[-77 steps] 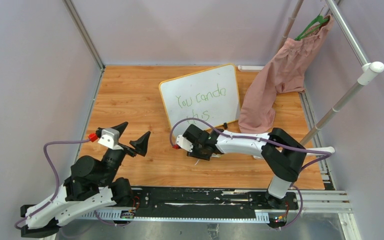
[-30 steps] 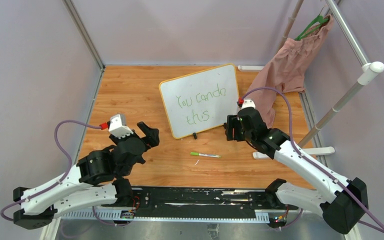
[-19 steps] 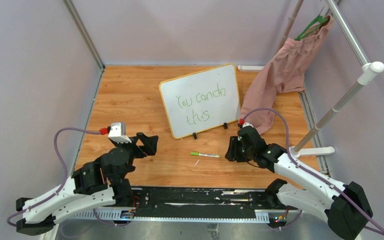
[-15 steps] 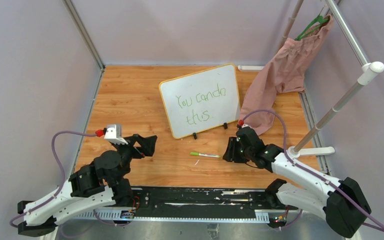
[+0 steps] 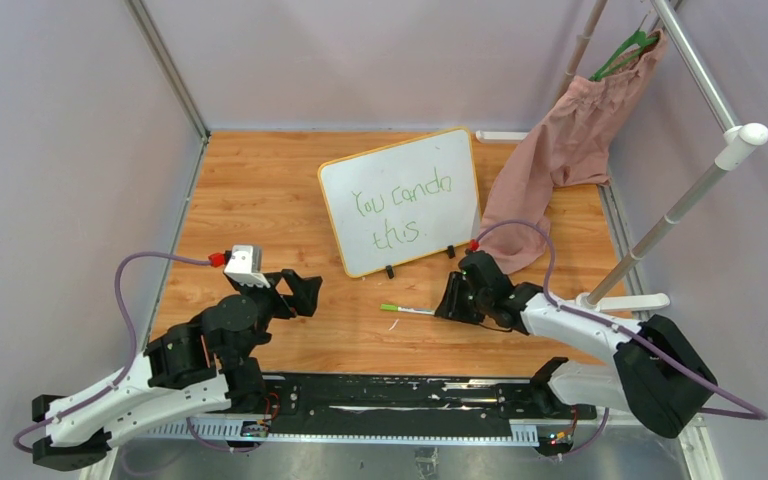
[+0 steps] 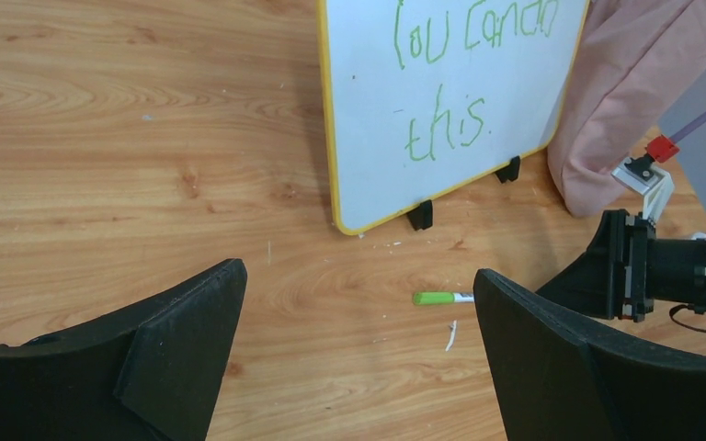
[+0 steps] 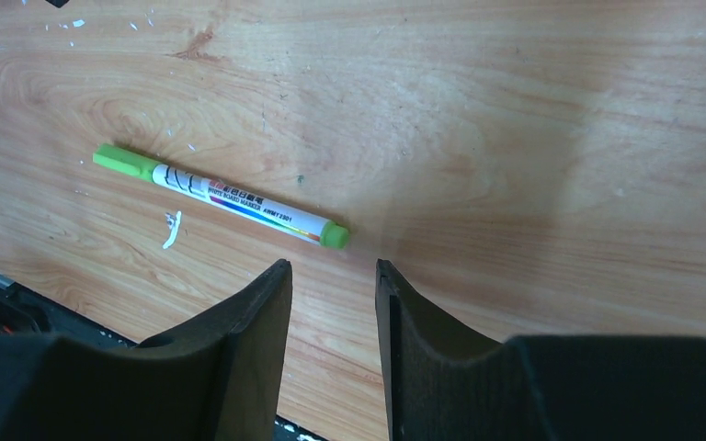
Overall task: Write a sentence on the whiteboard
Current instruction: Place the whiteboard marker at the center of the board.
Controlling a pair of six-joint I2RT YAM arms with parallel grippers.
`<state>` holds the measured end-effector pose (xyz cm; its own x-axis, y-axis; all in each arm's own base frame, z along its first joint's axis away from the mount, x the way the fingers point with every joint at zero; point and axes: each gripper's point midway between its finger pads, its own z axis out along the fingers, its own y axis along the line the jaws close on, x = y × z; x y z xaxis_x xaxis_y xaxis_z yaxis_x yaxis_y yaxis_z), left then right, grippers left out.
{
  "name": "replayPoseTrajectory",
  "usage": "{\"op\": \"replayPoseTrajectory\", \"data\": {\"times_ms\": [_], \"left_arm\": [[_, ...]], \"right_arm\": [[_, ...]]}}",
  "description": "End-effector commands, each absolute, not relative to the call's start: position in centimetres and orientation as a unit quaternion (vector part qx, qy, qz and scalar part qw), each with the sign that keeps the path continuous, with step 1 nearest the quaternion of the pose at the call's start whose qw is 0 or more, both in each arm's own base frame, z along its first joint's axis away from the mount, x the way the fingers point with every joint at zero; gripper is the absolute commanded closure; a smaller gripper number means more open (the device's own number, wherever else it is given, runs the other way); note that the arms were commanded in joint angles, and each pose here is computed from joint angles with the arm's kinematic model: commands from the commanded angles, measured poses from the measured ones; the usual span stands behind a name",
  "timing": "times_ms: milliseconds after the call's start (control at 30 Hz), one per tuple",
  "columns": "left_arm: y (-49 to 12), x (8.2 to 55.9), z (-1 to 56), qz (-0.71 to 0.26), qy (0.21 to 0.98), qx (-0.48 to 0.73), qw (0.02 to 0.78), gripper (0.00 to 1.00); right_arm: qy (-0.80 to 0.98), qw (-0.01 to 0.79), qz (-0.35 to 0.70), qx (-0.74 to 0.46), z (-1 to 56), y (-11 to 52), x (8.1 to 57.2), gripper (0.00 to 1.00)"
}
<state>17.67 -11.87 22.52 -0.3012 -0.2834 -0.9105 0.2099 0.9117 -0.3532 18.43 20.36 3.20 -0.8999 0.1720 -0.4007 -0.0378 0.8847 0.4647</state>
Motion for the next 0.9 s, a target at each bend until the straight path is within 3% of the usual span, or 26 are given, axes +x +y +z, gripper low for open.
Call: {"op": "replayPoseTrajectory", "data": {"times_ms": [0, 600, 867], "left_arm": [[-12.0, 17.6, 23.1, -0.219, 0.775, -0.025, 0.593, 0.00], [-12.4, 17.4, 22.6, -0.229, 0.777, -0.025, 0.586, 0.00], [-10.9, 17.7, 22.2, -0.185, 0.789, -0.033, 0.585, 0.00]], "right_arm": [[0.940, 0.226, 0.253, 0.040, 3.6, 21.5, 19.1, 0.58], [0.934, 0.203, 0.292, 0.039, 3.0, 23.8, 19.5, 0.64], [0.923, 0.286, 0.255, 0.007, 7.6, 21.0, 20.2, 0.59]]}}
